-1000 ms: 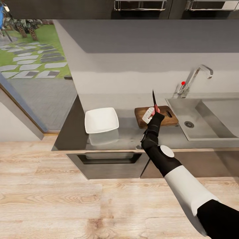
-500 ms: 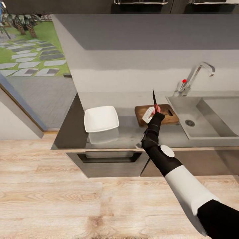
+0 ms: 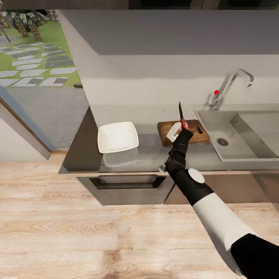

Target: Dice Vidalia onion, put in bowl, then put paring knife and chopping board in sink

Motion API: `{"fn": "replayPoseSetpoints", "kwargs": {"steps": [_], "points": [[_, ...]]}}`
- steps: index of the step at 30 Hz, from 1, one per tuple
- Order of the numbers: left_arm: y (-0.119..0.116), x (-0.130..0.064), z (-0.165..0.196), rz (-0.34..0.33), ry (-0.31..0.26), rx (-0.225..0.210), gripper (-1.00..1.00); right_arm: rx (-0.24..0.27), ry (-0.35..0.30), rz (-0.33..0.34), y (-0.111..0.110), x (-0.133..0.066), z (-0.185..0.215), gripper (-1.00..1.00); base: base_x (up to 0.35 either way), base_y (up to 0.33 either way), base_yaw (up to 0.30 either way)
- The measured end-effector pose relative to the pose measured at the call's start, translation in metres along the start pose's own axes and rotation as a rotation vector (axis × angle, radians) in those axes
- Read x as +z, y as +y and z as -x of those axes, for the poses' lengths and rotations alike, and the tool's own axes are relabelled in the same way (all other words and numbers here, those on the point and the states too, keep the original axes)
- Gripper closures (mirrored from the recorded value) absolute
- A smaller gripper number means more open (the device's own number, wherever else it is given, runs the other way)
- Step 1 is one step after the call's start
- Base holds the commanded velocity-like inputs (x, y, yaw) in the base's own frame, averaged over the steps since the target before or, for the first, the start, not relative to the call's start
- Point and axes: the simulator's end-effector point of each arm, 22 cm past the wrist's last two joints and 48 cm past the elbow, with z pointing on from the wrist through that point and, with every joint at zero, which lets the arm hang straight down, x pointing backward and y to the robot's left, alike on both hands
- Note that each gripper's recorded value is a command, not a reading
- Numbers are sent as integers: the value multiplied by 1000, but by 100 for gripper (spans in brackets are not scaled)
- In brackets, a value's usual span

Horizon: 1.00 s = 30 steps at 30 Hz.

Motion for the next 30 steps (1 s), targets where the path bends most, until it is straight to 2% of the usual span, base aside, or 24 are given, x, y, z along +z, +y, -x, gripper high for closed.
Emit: {"fn": "replayPoseSetpoints", "kwargs": {"steps": [9,30], "points": [[0,0,0,0,-1,0,-100,6,-1,-4,-3,0,1,100,148,-117,0],[1,0,0,1,-1,0,-100,4,-2,9,3,-1,1,100,5,-2,0]]}}
